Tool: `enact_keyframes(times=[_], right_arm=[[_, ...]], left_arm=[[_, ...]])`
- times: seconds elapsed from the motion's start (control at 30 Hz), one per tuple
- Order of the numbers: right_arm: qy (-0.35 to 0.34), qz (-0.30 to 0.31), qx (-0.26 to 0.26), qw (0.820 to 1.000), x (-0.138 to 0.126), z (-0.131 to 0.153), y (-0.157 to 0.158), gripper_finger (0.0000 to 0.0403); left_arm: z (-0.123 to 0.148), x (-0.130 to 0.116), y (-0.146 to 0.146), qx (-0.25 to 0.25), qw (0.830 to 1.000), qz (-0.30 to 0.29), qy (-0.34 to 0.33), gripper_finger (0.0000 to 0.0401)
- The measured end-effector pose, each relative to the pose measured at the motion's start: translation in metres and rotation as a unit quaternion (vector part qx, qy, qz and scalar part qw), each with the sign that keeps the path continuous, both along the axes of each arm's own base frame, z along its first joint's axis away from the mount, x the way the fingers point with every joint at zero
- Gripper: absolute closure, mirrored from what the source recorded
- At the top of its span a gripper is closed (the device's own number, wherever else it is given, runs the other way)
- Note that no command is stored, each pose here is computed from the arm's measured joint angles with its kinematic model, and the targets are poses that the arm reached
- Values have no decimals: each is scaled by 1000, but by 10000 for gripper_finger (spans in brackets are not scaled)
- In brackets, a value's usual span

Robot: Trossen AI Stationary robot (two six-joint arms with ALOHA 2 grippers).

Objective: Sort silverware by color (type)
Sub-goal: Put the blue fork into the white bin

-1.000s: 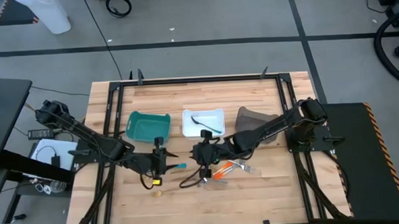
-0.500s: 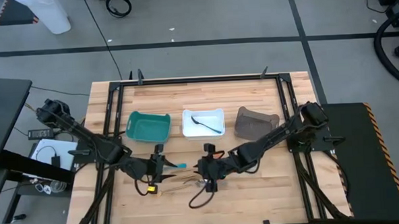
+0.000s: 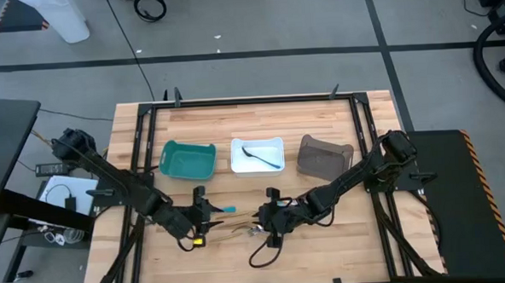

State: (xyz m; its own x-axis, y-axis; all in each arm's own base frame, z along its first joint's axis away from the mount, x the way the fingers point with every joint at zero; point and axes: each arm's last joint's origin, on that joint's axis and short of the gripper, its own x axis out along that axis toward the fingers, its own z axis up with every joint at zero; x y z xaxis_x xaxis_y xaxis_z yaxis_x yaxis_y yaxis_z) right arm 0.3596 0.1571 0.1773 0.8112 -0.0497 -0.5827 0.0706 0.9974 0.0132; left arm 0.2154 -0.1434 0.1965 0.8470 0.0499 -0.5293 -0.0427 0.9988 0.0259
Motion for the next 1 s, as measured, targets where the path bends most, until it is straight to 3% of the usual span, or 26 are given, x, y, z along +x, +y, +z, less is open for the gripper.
enact_keyframes(times=[0.43, 1.0], right_arm=[[43, -1, 9, 999, -7, -11, -3, 311], [93, 10, 26, 995, -14, -37, 15, 311]], left_arm=[[-32, 10, -3, 2, 998, 37, 49, 241], [-32, 9, -3, 11, 998, 42, 48, 241]])
